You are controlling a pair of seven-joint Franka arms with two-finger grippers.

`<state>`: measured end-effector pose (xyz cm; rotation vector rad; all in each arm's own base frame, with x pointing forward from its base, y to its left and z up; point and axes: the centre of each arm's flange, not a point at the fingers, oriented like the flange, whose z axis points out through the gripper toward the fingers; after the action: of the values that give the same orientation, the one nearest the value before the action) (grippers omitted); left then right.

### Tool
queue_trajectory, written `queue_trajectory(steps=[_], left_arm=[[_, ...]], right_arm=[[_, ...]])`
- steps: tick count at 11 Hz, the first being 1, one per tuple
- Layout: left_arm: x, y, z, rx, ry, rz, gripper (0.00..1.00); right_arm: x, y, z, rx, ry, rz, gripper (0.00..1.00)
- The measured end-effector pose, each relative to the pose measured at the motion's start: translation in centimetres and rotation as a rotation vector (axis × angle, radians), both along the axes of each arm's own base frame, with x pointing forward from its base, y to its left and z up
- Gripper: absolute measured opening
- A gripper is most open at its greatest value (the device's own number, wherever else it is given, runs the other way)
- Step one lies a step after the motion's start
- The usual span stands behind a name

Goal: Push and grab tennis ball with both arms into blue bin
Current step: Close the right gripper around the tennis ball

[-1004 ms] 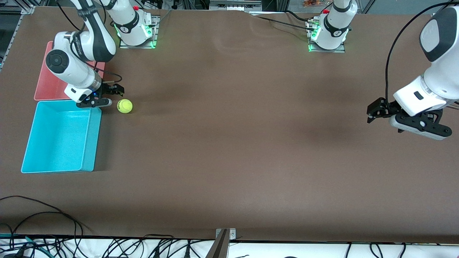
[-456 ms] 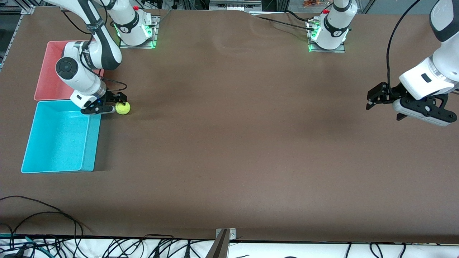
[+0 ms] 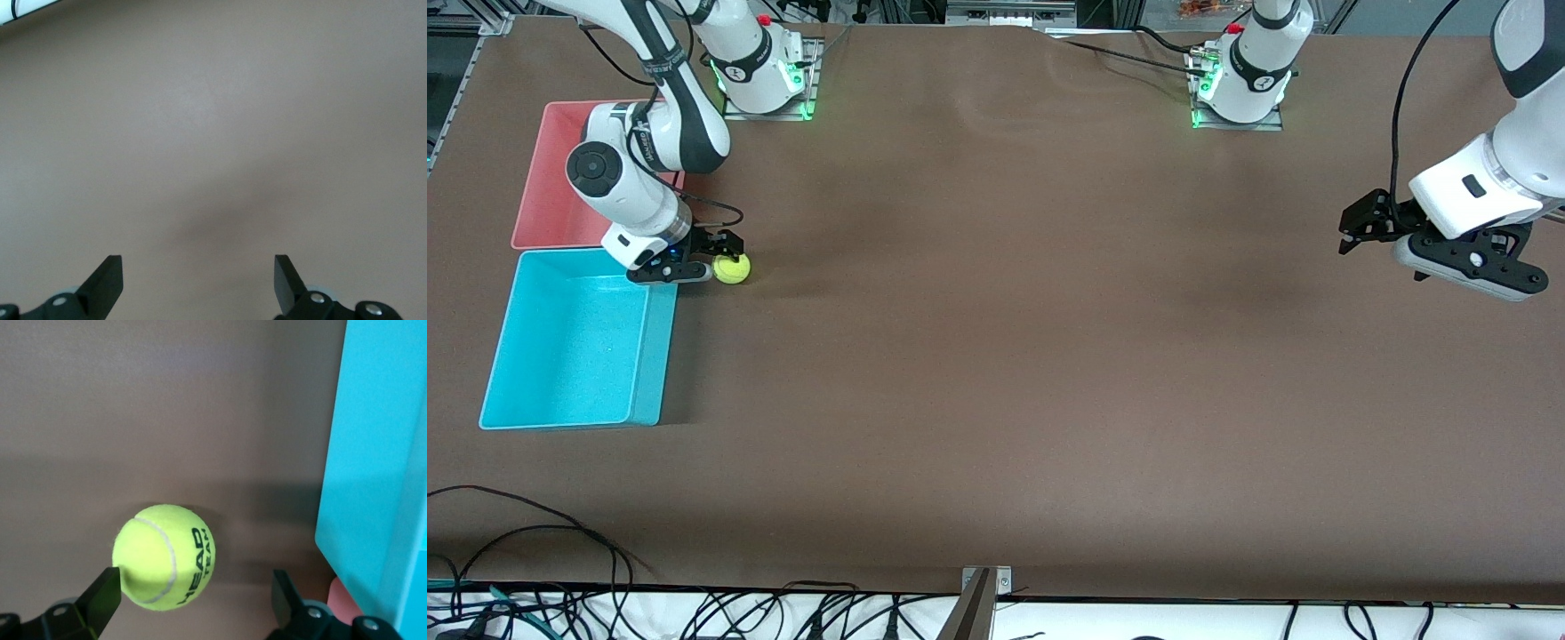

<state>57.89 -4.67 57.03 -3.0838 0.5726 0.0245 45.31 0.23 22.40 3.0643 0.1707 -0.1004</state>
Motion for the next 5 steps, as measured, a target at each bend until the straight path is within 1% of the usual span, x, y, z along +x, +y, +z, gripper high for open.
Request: queue_trajectory(steps=[5], left_arm=[[-0.1, -0.4, 0.3, 0.017, -0.007, -0.02, 1.0]], right_arm=[[0.2, 1.5, -0.3, -0.001, -0.011, -0.006, 1.0]])
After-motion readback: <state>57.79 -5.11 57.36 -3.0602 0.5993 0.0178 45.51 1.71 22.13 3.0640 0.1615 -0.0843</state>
